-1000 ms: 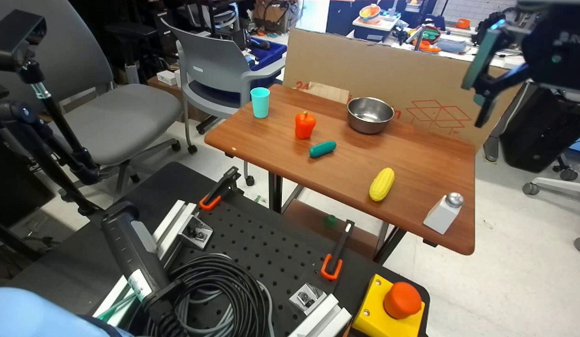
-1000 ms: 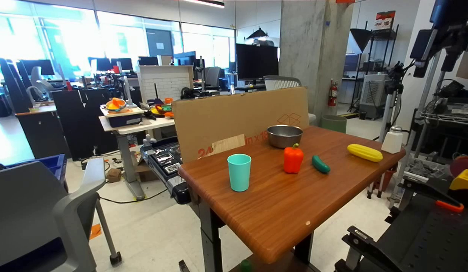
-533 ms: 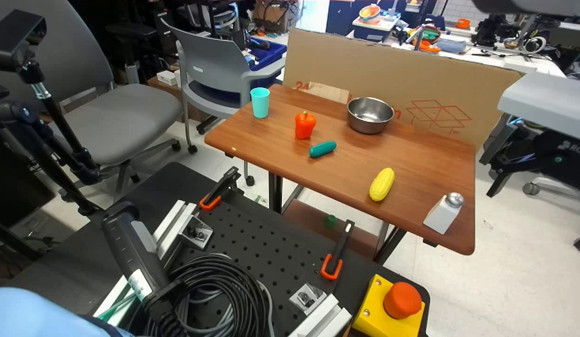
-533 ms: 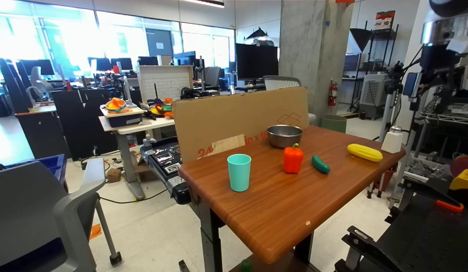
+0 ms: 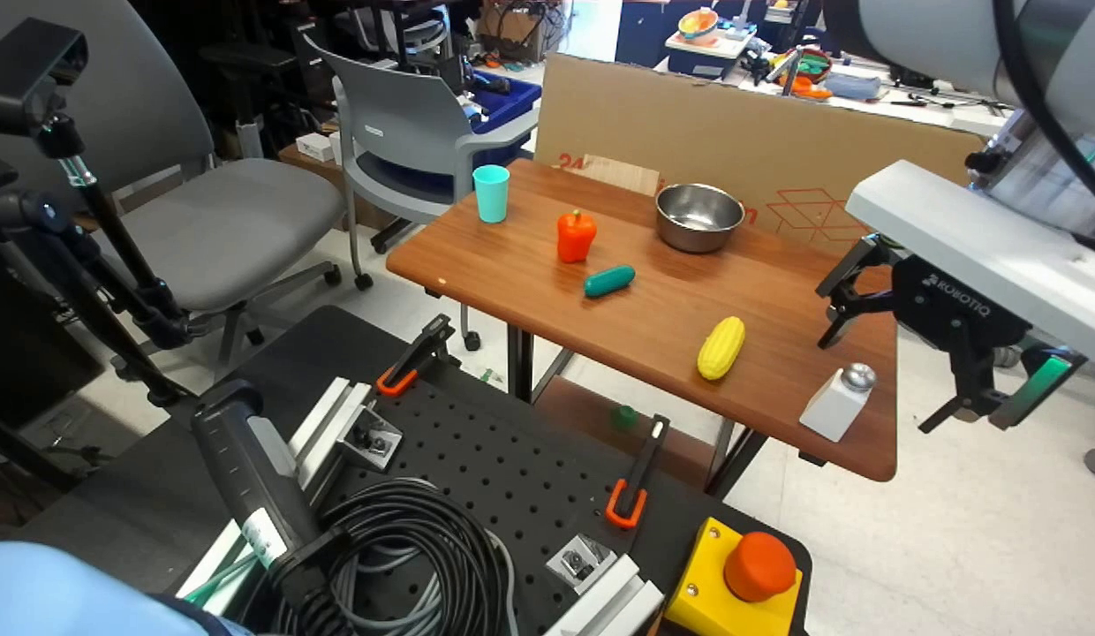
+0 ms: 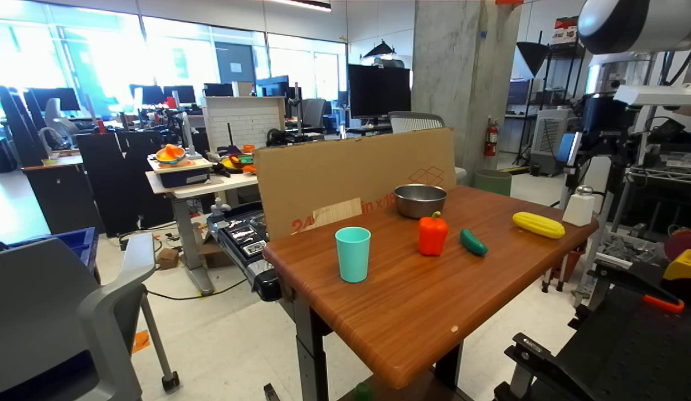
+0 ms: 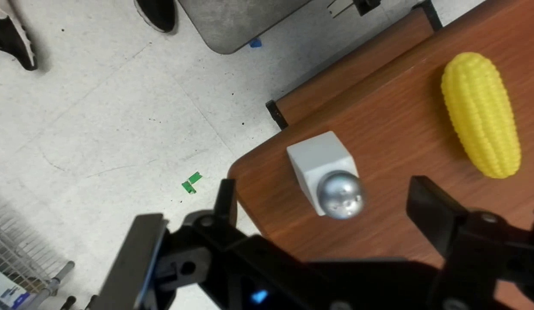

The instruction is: Put the salt cellar in the pot

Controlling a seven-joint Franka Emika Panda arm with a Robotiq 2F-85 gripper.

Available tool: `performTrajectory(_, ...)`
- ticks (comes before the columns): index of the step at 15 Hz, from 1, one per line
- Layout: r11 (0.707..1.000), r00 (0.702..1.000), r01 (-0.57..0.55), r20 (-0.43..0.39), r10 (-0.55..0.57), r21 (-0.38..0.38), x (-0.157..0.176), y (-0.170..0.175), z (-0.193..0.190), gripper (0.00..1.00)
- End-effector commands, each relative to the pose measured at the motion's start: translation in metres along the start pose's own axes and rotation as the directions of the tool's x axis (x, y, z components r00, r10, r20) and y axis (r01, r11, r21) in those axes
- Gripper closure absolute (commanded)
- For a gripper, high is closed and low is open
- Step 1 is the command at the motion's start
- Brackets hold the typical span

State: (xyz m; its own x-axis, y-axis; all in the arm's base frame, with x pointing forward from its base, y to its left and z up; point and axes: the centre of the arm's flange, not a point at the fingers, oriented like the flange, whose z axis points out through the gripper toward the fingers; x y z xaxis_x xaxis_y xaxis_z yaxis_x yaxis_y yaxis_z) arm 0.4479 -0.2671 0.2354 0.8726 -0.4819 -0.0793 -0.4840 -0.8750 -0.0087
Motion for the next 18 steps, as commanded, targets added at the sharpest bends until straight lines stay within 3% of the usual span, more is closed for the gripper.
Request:
performTrajectory(1,1.000,0.999,0.026,0.023,-0.026,0.017,0.011,-0.004,0.002,0.00)
performTrajectory(2,1.000,0.999,0.025,0.025,-0.026,0.011,0.012,-0.003,0.004,0.19)
performTrajectory(7,0.998,0.998,0.055,0.038,-0.054,-0.011,0.014,-0.004,0.018,0.58)
performTrajectory(11,0.989,0.989,0.145,0.041,-0.144,-0.023,0.011,-0.027,0.020,0.88)
performTrajectory(15,0.966,0.969,0.248,0.004,-0.248,-0.068,0.021,-0.083,0.004,0.91)
performTrajectory(18,0.927,0.927,0.353,-0.087,-0.365,-0.125,0.041,-0.144,-0.015,0.91)
